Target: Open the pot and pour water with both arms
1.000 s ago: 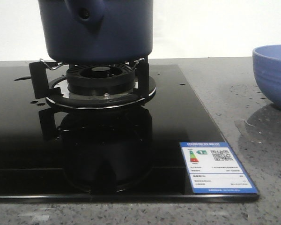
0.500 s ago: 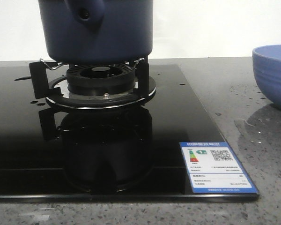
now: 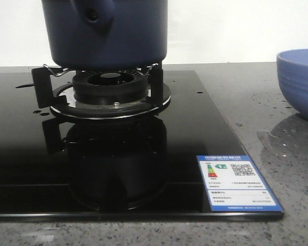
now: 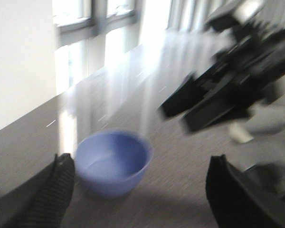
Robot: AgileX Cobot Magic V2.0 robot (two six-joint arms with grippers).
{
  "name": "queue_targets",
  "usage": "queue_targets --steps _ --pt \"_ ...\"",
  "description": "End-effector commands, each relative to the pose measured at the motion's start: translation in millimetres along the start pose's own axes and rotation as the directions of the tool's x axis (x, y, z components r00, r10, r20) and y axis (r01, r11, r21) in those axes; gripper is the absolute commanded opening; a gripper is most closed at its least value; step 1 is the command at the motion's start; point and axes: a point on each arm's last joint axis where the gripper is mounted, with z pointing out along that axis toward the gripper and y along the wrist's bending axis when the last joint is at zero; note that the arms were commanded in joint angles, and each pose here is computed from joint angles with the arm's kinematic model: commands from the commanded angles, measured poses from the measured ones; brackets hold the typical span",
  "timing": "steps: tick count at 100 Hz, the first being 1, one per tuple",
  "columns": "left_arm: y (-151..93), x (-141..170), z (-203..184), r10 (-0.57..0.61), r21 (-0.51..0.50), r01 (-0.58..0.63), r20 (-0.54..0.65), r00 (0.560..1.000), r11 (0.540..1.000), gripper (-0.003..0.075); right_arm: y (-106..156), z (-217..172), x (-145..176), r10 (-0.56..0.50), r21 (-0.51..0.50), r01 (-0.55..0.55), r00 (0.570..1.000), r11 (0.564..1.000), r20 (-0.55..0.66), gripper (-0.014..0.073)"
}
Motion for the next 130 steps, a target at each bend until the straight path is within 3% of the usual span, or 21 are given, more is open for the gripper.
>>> queue_targets --steps 1,9,25,40,69,89,130 --pt "3.9 -31.9 -3.1 -0.048 0.128 0.024 0.191 0.980 0.992 0.0480 2.1 -3.4 -14.1 -0.012 0.004 0.012 0.996 1.000 0.085 0.0524" --pt "20.5 -37.8 -6.4 -0.046 0.121 0.021 0.210 0.977 0.992 0.0480 2.1 -3.4 -14.1 -0.013 0.004 0.013 0.996 1.000 0.085 0.0524" --pt "45.8 -37.7 -15.6 0.056 -0.077 -0.047 0.123 0.991 0.996 0.0480 2.4 -3.3 -13.1 -0.014 0.000 0.014 0.997 1.000 0.074 0.0524" --pt "63.6 -26.6 -16.6 0.171 -0.232 -0.172 -0.025 0.985 0.957 0.0484 1.7 -3.3 -12.8 -0.022 0.009 0.021 0.997 1.000 0.070 0.0524" --pt "104.1 -0.5 -5.5 0.173 -0.266 -0.182 -0.058 0.983 0.947 0.0486 0.0 -3.2 -11.9 -0.041 0.028 0.040 0.997 0.999 0.059 0.0524" --pt "123.8 8.8 -1.9 0.161 -0.319 -0.162 -0.030 0.987 0.934 0.0582 0.7 -3.1 -9.9 -0.041 0.019 0.040 0.998 0.999 0.038 0.0524" --pt "151.9 34.0 5.7 0.055 -0.342 -0.060 -0.024 0.998 0.938 0.0580 1.0 -3.1 -9.4 -0.041 0.016 0.040 0.999 0.999 0.033 0.0524"
